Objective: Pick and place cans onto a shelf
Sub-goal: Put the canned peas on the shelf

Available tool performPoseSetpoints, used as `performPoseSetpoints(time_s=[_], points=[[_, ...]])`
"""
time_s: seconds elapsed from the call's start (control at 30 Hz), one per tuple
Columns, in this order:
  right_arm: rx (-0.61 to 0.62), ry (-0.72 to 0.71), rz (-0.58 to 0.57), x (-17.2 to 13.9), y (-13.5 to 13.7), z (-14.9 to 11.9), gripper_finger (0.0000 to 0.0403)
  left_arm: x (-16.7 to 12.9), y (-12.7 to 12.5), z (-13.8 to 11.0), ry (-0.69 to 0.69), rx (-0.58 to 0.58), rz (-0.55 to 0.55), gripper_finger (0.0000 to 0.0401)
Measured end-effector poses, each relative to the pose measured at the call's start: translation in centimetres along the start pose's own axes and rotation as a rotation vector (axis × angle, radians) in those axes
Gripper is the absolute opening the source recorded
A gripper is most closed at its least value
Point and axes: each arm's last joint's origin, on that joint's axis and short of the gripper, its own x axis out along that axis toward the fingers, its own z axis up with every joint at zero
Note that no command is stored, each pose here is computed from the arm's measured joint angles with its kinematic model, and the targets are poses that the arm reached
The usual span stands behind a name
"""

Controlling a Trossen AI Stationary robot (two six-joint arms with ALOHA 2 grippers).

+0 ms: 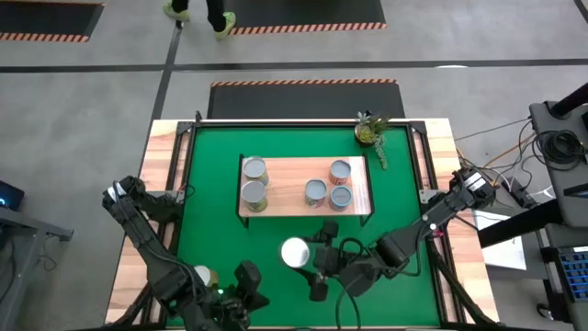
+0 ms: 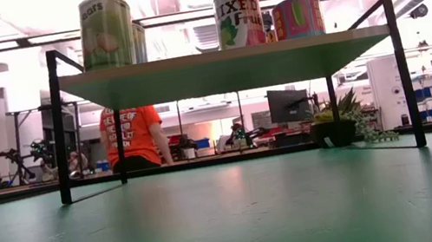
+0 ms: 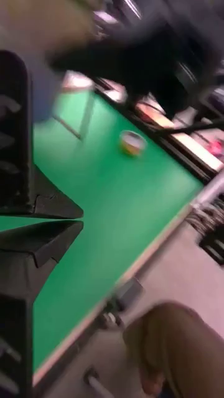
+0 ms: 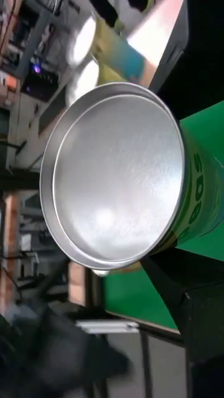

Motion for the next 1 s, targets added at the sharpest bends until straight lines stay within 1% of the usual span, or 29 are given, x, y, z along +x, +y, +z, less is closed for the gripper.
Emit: performPoseSetpoints(time_s=[0.1, 0.2, 0.37, 0.43, 0.57, 0.77, 0.9, 1.0], points=[[0.022, -0.011, -0.023, 0.1, -1.0, 2.0, 0.0292, -0.4, 0.4, 0.1, -0.028, -0.005, -0.010, 0.0000], [0.031, -0.013, -0.049, 0.2, -2.0, 3.6, 0.0292, 0.0, 0.1, 0.0, -0.048, -0.015, -0.005, 0.0000], [0.027, 0.008, -0.090, 0.4, -3.6, 5.2, 0.0292, 1.3, -1.1, -1.4, -0.090, 0.029, 0.001, 0.0000], [0.034, 0.007, -0.104, 0.6, -4.2, 5.6, 0.0292, 1.2, -1.2, -2.2, -0.128, 0.018, 0.008, 0.0000], [0.050, 0.002, -0.131, 1.1, -5.2, 6.1, 0.0292, -0.2, -0.3, -3.9, -0.233, -0.050, 0.036, 0.0000], [0.110, 0.002, -0.192, 2.4, -7.3, 6.3, 0.0292, -3.0, 1.2, -7.1, -0.409, -0.200, 0.113, 0.0000], [0.146, 0.005, -0.249, 3.6, -9.3, 6.4, 0.0292, -4.2, 2.0, -9.1, -0.443, -0.275, 0.193, 0.0000], [0.167, 0.023, -0.299, 4.4, -11.0, 6.3, 0.0292, -5.1, 2.6, -9.8, -0.474, -0.312, 0.215, 0.0000]])
